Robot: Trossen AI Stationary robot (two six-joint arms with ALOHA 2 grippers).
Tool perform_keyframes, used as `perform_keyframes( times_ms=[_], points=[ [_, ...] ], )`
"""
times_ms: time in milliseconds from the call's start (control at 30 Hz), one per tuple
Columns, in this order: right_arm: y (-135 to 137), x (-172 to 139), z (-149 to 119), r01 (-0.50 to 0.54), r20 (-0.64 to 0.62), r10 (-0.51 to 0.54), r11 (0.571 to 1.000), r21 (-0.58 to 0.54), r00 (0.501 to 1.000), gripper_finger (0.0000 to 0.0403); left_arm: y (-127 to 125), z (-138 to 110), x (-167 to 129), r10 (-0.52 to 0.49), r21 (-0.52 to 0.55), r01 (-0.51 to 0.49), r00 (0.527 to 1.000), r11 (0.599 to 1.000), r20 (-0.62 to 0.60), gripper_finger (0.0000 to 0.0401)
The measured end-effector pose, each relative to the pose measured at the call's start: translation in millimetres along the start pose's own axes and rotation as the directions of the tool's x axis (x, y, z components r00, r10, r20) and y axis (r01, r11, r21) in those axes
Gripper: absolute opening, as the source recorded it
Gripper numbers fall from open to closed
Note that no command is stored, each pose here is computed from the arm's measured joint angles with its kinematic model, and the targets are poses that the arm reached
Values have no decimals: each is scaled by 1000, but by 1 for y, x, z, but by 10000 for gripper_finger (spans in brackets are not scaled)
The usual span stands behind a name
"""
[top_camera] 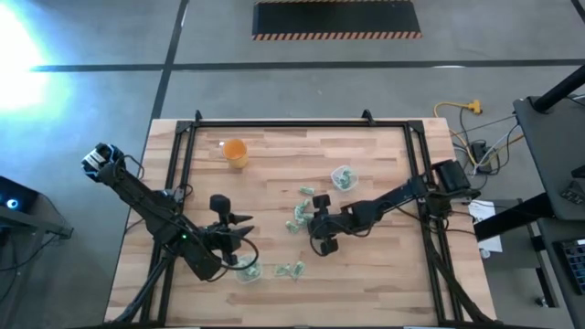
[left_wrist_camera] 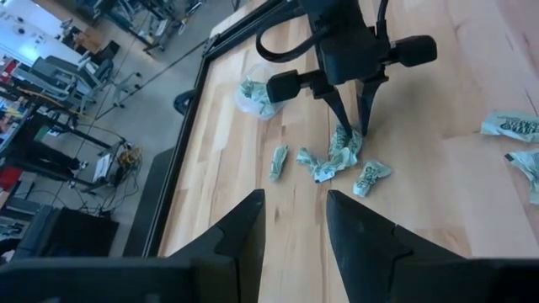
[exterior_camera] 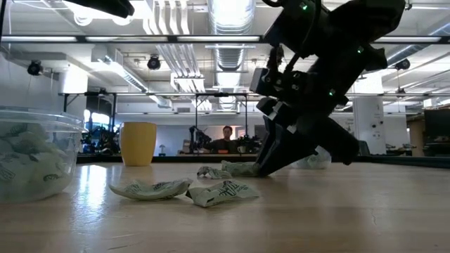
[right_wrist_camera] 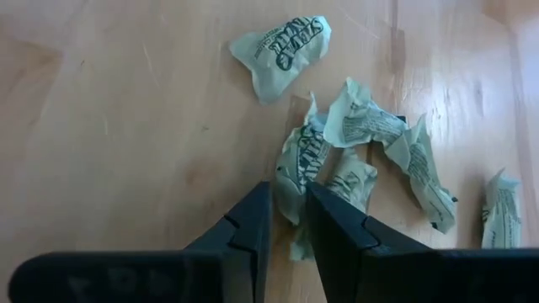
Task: Pick and place Stevia / Truvia into bins
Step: Put the green stevia packet into the top transparent container
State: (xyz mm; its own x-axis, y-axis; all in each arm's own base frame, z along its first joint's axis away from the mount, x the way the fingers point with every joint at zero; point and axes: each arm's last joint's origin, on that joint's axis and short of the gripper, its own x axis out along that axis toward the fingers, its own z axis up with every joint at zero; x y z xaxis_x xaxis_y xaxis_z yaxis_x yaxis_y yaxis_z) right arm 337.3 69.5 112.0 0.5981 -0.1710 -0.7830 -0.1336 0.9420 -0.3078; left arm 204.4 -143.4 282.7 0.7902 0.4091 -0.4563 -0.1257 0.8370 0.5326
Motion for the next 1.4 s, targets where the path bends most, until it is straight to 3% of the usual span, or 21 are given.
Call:
perform_keyframes(
  times_ms=[333, 600, 767, 1167, 1267, 1400],
  points=[
    [-2, 1, 0, 3, -2, -3, 1000, 0, 1000, 65, 0, 0, 0, 0, -1, 0, 1000, 1000, 1, 111],
    [-2, 1, -1, 4, -4, -4, 999, -32, 1000, 15, 0, 0, 0, 0, -1, 0, 1000, 1000, 1, 111],
    [-3, 0, 0, 8, -2, -8, 999, -40, 1000, 10, 0, 0, 0, 0, -1, 0, 1000, 1000, 1, 111],
    [-15, -47, 13, 14, 45, -15, 1000, 8, 999, 9, 0, 0, 0, 0, 0, 0, 1000, 1000, 1, 111],
    [-22, -63, 9, 82, -11, -82, 995, 49, 997, 9, 0, 0, 0, 0, 0, 0, 1000, 1000, 0, 111],
    [-32, -82, -4, 264, -141, -249, 960, 98, 958, 9, 0, 0, 0, 0, 0, 0, 1000, 1000, 0, 111]
  ],
)
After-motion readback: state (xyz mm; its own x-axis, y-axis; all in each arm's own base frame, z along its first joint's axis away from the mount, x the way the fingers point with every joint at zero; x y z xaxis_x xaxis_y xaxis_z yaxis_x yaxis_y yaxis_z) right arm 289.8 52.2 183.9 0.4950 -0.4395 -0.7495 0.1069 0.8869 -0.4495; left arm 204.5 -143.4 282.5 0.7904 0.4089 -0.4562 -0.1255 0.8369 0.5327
